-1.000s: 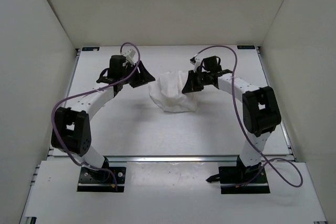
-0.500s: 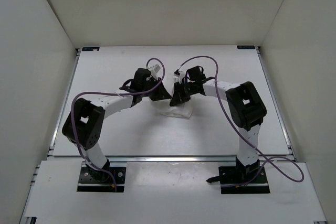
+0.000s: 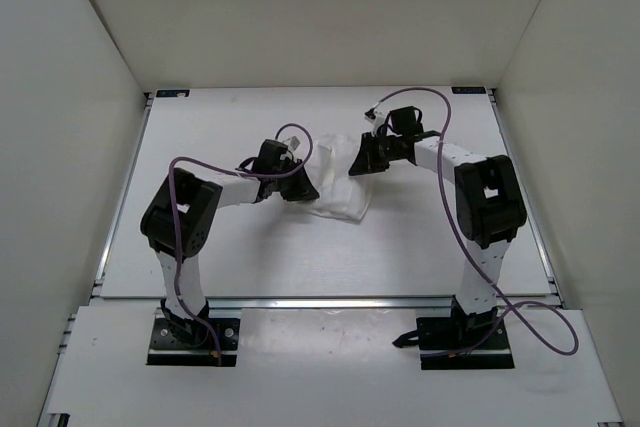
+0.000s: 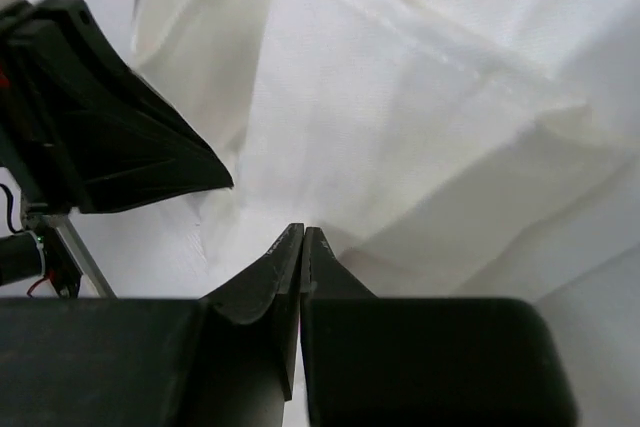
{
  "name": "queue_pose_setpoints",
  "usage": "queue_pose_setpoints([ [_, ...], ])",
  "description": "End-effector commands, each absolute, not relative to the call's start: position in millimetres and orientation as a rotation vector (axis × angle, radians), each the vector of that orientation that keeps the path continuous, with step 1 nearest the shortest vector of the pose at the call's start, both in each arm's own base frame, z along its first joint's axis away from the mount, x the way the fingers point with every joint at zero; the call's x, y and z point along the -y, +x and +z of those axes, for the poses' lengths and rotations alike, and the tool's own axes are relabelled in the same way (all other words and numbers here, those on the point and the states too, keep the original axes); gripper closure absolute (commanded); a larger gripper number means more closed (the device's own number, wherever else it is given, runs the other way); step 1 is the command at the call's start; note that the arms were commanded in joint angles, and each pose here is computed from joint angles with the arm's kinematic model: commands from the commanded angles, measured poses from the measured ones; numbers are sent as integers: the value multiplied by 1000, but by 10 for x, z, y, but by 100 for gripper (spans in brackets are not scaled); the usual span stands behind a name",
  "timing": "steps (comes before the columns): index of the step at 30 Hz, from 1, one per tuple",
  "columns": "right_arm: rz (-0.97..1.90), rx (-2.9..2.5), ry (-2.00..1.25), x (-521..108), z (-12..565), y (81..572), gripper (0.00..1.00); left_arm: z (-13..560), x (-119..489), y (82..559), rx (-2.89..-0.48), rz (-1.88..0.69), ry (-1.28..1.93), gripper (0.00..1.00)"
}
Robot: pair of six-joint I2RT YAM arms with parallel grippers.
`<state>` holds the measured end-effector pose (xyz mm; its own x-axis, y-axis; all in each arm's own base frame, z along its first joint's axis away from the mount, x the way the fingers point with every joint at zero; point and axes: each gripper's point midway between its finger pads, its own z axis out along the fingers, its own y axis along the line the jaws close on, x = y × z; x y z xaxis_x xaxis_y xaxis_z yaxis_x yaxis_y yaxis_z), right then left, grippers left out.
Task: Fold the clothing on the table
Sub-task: Fold the skirt
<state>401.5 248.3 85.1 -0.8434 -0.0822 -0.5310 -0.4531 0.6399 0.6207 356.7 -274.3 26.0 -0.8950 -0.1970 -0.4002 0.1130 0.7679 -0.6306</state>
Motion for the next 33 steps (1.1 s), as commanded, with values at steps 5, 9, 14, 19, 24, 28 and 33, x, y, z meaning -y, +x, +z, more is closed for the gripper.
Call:
queue_pose_setpoints([
  [5,941,-2333,-366,-2155,1234,4203,86,950,2781,3895,-2330,-930,60,28],
  [9,904,-2266,-290,-1884,1693,4316,69,1526,2590,4036,-2222,-941,78,1],
  [14,739,-2174,-254,-1486,2229,4400,42,2109,2099,4187,-2129,-614,106,2],
  [19,499,-2276,-263,-1304,2261,4258,30,2138,1680,4143,-2241,-293,117,1],
  [24,446,-2425,-266,-1300,1806,3960,37,1700,1399,3891,-2470,-125,112,1],
  [28,565,-2398,-237,-1339,1634,3702,40,1556,1322,3686,-2502,-72,129,2],
  [33,554,-2429,-202,-1239,1503,3565,40,1486,1294,3466,-2521,-76,159,1],
])
